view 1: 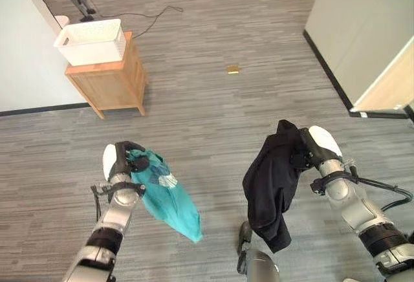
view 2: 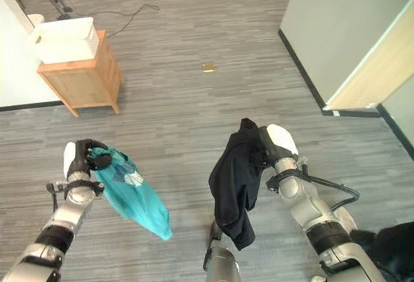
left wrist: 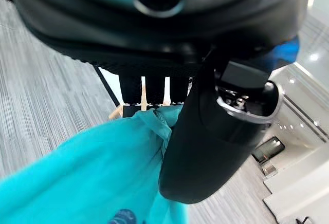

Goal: Pick up bed clothes into laundry basket.

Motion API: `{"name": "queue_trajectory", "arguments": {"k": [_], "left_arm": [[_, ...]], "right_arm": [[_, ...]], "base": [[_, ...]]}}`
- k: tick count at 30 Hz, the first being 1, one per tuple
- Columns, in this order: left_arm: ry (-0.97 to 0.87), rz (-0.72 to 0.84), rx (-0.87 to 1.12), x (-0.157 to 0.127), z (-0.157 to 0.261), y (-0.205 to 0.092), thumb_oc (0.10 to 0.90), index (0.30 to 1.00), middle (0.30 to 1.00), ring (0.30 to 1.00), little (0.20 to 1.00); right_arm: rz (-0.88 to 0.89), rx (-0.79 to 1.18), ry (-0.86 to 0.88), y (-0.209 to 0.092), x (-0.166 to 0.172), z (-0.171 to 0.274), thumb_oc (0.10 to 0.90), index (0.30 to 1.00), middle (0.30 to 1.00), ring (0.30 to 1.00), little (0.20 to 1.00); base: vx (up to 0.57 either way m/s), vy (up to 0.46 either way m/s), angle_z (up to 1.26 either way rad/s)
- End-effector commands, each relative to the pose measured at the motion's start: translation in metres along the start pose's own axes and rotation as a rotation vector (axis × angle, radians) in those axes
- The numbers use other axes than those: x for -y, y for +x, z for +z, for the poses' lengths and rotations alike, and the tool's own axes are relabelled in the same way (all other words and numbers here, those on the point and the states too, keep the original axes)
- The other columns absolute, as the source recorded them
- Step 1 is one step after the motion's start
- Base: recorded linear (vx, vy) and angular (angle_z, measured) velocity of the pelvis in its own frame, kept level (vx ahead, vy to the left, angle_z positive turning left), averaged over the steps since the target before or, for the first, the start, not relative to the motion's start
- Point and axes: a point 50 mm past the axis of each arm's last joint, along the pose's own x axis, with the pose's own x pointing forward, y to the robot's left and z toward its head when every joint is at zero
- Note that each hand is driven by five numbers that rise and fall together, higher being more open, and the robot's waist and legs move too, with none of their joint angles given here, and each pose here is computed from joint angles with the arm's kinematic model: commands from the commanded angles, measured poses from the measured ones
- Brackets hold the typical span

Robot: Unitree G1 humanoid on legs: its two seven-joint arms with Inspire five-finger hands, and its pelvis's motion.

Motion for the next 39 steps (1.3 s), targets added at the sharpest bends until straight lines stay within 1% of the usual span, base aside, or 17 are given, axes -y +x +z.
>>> {"name": "queue_trajectory", "arguments": {"k": [1, 2, 3, 8, 10, 12, 13, 17, 21, 22, 26, 29, 36, 37, 38, 39], "left_arm": [[-0.038, 0.113, 0.326, -0.033, 0.075, 0.022, 0.400, 0.300, 0.300, 0.300, 0.300], [-0.039, 0.123, 0.333, -0.036, 0.078, 0.023, 0.400, 0.300, 0.300, 0.300, 0.300], [-0.029, 0.152, 0.364, -0.044, 0.089, 0.028, 0.400, 0.300, 0.300, 0.300, 0.300], [0.014, 0.173, 0.404, -0.055, 0.098, 0.031, 0.400, 0.300, 0.300, 0.300, 0.300], [0.019, 0.173, 0.414, -0.052, 0.104, 0.033, 0.400, 0.300, 0.300, 0.300, 0.300], [0.016, 0.157, 0.427, -0.048, 0.114, 0.035, 0.400, 0.300, 0.300, 0.300, 0.300], [0.016, 0.157, 0.428, -0.047, 0.114, 0.035, 0.400, 0.300, 0.300, 0.300, 0.300], [0.007, 0.137, 0.490, -0.044, 0.138, 0.036, 0.400, 0.300, 0.300, 0.300, 0.300], [0.020, 0.131, 0.531, -0.041, 0.155, 0.038, 0.400, 0.300, 0.300, 0.300, 0.300], [0.018, 0.128, 0.575, -0.041, 0.170, 0.039, 0.400, 0.300, 0.300, 0.300, 0.300], [0.012, 0.113, 0.586, -0.038, 0.175, 0.040, 0.400, 0.300, 0.300, 0.300, 0.300], [-0.017, 0.140, 0.575, -0.051, 0.169, 0.040, 0.400, 0.300, 0.300, 0.300, 0.300], [-0.050, 0.148, 0.554, -0.057, 0.158, 0.037, 0.400, 0.300, 0.300, 0.300, 0.300], [-0.046, 0.159, 0.526, -0.062, 0.149, 0.038, 0.400, 0.300, 0.300, 0.300, 0.300], [0.086, 0.027, -0.201, -0.061, -0.070, 0.004, 0.400, 0.300, 0.300, 0.300, 0.300], [0.055, 0.017, -0.133, -0.057, -0.053, 0.010, 0.400, 0.300, 0.300, 0.300, 0.300]], "right_arm": [[-0.264, 0.185, -0.007, 0.016, 0.069, 0.039, 0.400, 0.300, 0.300, 0.300, 0.300], [-0.268, 0.187, -0.006, 0.017, 0.071, 0.039, 0.400, 0.300, 0.300, 0.300, 0.300], [-0.275, 0.198, -0.006, 0.017, 0.077, 0.042, 0.400, 0.300, 0.300, 0.300, 0.300], [-0.259, 0.203, -0.029, 0.014, 0.080, 0.039, 0.400, 0.300, 0.300, 0.300, 0.300], [-0.267, 0.179, -0.038, 0.010, 0.083, 0.031, 0.400, 0.300, 0.300, 0.300, 0.300], [-0.267, 0.113, -0.025, 0.005, 0.081, 0.014, 0.400, 0.300, 0.300, 0.300, 0.300], [-0.268, 0.112, -0.024, 0.004, 0.081, 0.014, 0.400, 0.300, 0.300, 0.300, 0.300], [-0.271, 0.077, -0.014, 0.001, 0.074, 0.007, 0.400, 0.300, 0.300, 0.300, 0.300], [-0.271, 0.068, 0.025, -0.001, 0.067, 0.006, 0.400, 0.300, 0.300, 0.300, 0.300], [-0.269, 0.064, 0.046, -0.003, 0.064, 0.004, 0.400, 0.300, 0.300, 0.300, 0.300], [-0.289, 0.034, 0.073, -0.009, 0.064, -0.005, 0.400, 0.300, 0.300, 0.300, 0.300], [-0.257, 0.037, 0.058, -0.011, 0.062, -0.005, 0.400, 0.300, 0.300, 0.300, 0.300], [-0.235, 0.057, 0.073, -0.012, 0.061, -0.003, 0.400, 0.300, 0.300, 0.300, 0.300], [-0.220, 0.074, 0.048, -0.012, 0.064, -0.001, 0.400, 0.300, 0.300, 0.300, 0.300], [-0.097, -0.471, 0.528, -0.109, -0.071, -0.094, 0.400, 0.300, 0.300, 0.300, 0.300], [-0.096, -0.437, 0.518, -0.104, -0.070, -0.088, 0.400, 0.300, 0.300, 0.300, 0.300]], "base": [[0.13, -0.202, -0.26], [0.35, -0.265, -0.37], [0.28, -0.131, -0.18], [0.29, 0.013, -0.24], [0.31, 0.100, -0.15], [0.28, 0.115, 0.03], [0.09, 0.041, 0.22], [0.09, 0.101, 0.19], [0.05, -0.044, 0.92], [0.18, -0.249, 1.01], [0.16, -0.196, 0.64], [0.18, -0.128, 0.42], [0.03, -0.058, 0.08], [0.01, -0.017, 0.17], [-0.02, 0.158, 0.11], [-0.04, 0.189, 0.14]]}}
